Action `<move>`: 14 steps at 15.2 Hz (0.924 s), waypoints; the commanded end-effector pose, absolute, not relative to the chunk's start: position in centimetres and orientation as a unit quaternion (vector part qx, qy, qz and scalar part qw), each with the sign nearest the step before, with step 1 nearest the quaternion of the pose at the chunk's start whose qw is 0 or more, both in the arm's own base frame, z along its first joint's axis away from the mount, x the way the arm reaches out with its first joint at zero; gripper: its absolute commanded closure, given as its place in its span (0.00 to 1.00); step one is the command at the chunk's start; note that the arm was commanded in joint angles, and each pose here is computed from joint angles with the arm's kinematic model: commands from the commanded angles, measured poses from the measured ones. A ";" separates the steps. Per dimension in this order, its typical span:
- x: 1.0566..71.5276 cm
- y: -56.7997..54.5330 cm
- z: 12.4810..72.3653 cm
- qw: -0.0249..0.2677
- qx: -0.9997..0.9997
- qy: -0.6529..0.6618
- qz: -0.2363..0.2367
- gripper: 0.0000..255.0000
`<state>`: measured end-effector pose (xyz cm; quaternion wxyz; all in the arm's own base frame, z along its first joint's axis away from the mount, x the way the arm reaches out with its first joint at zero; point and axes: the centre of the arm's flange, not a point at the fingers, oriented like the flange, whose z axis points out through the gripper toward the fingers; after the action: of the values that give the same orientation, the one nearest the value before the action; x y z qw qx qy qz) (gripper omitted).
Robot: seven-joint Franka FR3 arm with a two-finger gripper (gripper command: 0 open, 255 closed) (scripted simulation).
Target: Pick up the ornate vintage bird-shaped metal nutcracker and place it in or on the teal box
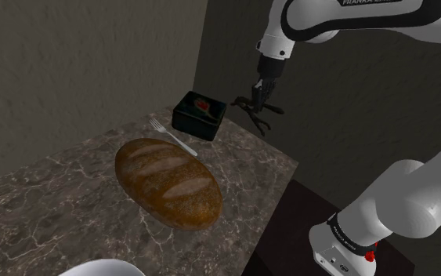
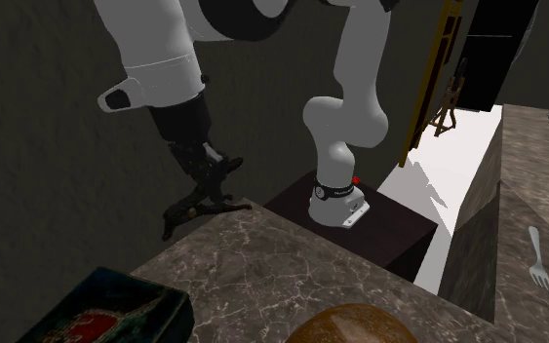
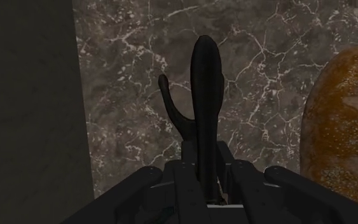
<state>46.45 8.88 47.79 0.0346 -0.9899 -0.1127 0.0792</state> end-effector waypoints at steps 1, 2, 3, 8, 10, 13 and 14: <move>46.5 9.0 48.9 0.035 -0.990 -0.113 0.079 1.00; 46.5 9.0 49.4 0.035 -0.990 -0.113 0.079 1.00; 46.4 9.0 49.7 0.035 -0.990 -0.113 0.079 1.00; 52.8 10.7 50.0 0.035 -0.990 -0.113 0.079 1.00; 55.4 11.4 50.1 0.035 -0.990 -0.113 0.079 1.00; 59.2 12.5 50.2 0.035 -0.990 -0.113 0.079 1.00; 60.5 12.8 50.3 0.035 -0.990 -0.113 0.079 1.00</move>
<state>59.30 12.85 50.14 0.0346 -0.9898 -0.1128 0.0795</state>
